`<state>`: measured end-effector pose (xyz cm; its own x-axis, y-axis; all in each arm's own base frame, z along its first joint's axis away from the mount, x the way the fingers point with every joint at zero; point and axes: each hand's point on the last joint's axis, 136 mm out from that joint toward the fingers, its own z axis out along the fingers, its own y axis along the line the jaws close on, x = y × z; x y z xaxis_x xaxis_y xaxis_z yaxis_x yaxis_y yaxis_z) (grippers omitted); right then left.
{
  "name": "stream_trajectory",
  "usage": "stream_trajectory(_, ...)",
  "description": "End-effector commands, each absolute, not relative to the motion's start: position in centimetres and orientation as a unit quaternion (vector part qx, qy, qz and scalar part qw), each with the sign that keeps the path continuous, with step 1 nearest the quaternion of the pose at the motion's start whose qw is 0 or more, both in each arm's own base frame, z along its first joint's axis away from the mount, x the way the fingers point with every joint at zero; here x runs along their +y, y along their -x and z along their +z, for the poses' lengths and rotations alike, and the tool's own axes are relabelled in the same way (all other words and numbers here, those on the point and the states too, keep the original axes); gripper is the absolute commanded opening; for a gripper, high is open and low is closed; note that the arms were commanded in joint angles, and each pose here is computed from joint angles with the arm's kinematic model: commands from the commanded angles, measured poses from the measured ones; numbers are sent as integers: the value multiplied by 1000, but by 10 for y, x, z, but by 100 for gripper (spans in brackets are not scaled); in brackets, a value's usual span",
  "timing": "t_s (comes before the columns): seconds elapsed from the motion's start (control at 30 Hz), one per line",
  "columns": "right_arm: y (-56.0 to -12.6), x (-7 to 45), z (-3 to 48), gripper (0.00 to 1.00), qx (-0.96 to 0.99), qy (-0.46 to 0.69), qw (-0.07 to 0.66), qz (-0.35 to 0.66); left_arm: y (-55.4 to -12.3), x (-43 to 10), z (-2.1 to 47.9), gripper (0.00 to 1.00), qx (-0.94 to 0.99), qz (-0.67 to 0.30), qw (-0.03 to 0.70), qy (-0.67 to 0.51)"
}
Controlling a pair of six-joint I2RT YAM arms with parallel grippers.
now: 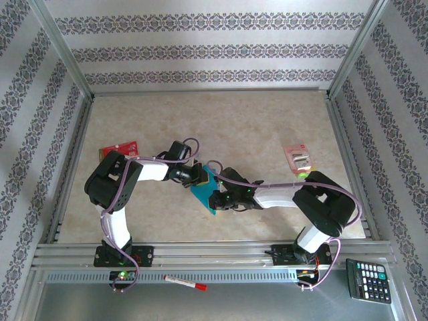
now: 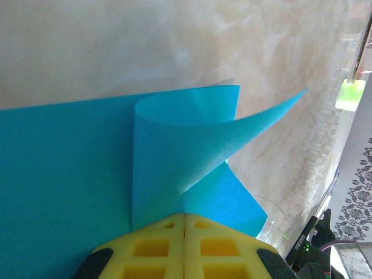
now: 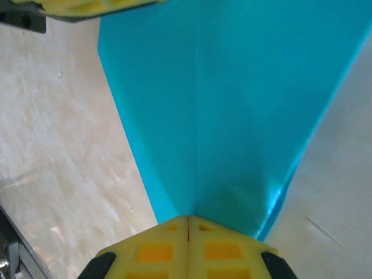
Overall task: Fold a paper plane with a square sheet of paper (pick it up from the middle)
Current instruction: Fourth fold the wing at the center of the table.
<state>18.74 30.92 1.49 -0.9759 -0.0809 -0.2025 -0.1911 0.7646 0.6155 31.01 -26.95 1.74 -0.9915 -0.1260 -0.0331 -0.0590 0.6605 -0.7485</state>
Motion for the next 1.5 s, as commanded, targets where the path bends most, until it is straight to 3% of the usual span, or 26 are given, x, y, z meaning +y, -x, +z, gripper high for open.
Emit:
stream_trajectory(0.0,-162,288,-3,0,950,60,42,302,-302,-243,-14,7,935,-344,22,83)
stream_trajectory(0.4,-156,281,-9,0,955,56,46,289,-303,-244,-11,7,934,-346,25,81)
stream_trajectory(0.53,-155,273,-22,0,962,36,37,270,-307,-250,-2,13,927,-366,30,81)
stream_trajectory(1.03,-146,256,-37,0,967,-12,23,255,-313,-272,87,25,878,-468,75,67)
stream_trajectory(1.3,-147,255,-37,0,967,-18,26,254,-264,-261,73,7,885,-457,39,77)
stream_trajectory(1.47,-147,254,-37,0,967,-17,27,255,-243,-276,67,1,875,-480,11,69)
